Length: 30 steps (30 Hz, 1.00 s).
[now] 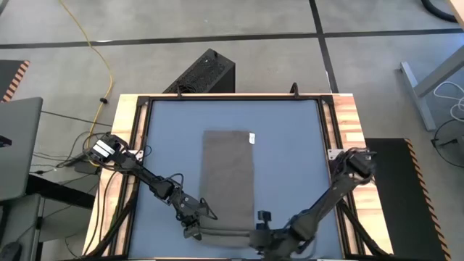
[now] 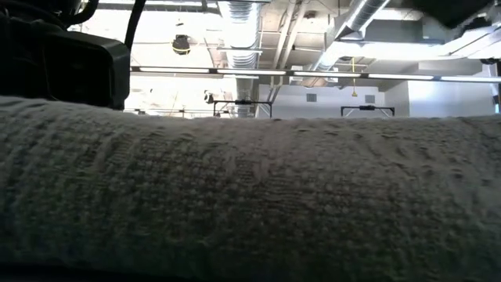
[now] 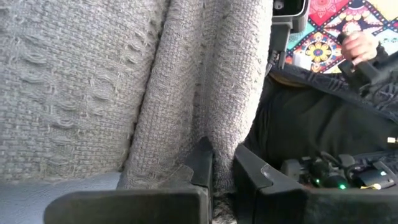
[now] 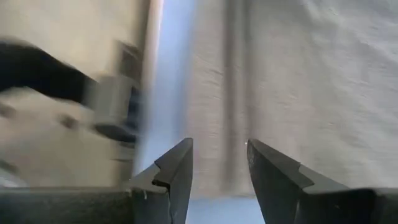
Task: Roll towel
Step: Roll the gray towel
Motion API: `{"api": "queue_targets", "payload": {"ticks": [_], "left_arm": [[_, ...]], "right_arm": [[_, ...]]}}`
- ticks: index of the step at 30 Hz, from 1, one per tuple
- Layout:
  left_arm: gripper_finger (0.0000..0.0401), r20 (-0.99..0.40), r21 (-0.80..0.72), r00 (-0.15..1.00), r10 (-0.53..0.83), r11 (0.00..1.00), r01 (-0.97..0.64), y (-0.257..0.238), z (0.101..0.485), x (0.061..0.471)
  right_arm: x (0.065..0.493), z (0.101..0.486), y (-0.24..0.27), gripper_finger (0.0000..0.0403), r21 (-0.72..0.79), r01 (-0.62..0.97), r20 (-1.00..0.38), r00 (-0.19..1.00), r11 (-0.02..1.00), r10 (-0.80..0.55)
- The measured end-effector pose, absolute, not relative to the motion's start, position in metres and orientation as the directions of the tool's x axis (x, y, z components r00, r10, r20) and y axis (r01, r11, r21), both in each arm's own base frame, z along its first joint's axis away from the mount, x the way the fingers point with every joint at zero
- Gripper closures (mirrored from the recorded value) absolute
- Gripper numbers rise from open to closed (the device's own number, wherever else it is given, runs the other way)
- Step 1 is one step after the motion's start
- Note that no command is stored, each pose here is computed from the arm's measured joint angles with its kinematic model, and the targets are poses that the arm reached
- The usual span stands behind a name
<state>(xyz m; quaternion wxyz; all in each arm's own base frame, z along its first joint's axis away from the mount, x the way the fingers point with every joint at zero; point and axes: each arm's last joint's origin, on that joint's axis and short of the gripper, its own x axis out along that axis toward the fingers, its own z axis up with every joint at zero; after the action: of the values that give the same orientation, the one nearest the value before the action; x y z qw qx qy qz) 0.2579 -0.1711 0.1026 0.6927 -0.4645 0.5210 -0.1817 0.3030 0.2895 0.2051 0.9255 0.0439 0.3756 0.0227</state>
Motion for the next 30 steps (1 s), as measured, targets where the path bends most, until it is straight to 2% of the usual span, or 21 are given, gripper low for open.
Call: {"api": "queue_targets", "payload": {"ticks": [3, 8, 16, 30], "left_arm": [[0.0389, -0.552, -0.833, 0.396, -0.734, 0.498, -0.239, -0.171, 0.103, 0.258], [0.0389, -0.551, -0.834, 0.403, -0.731, 0.489, -0.254, -0.171, 0.103, 0.259], [0.0389, -0.551, -0.835, 0.403, -0.731, 0.488, -0.254, -0.171, 0.103, 0.259], [0.0389, -0.548, -0.836, 0.395, -0.738, 0.498, -0.229, -0.171, 0.103, 0.259]], "right_arm": [[0.320, 0.197, 0.296, 0.0228, -0.030, 0.005, -0.778, 0.628, 1.000, -0.026], [0.341, 0.186, 0.314, 0.0227, -0.128, 0.000, -0.831, 0.545, 0.992, -0.107], [0.348, 0.206, 0.329, 0.0226, -0.092, 0.004, -0.828, 0.556, 0.996, -0.079], [0.363, 0.194, 0.307, 0.0182, -0.036, 0.051, -0.881, 0.470, 0.998, -0.056]]}}
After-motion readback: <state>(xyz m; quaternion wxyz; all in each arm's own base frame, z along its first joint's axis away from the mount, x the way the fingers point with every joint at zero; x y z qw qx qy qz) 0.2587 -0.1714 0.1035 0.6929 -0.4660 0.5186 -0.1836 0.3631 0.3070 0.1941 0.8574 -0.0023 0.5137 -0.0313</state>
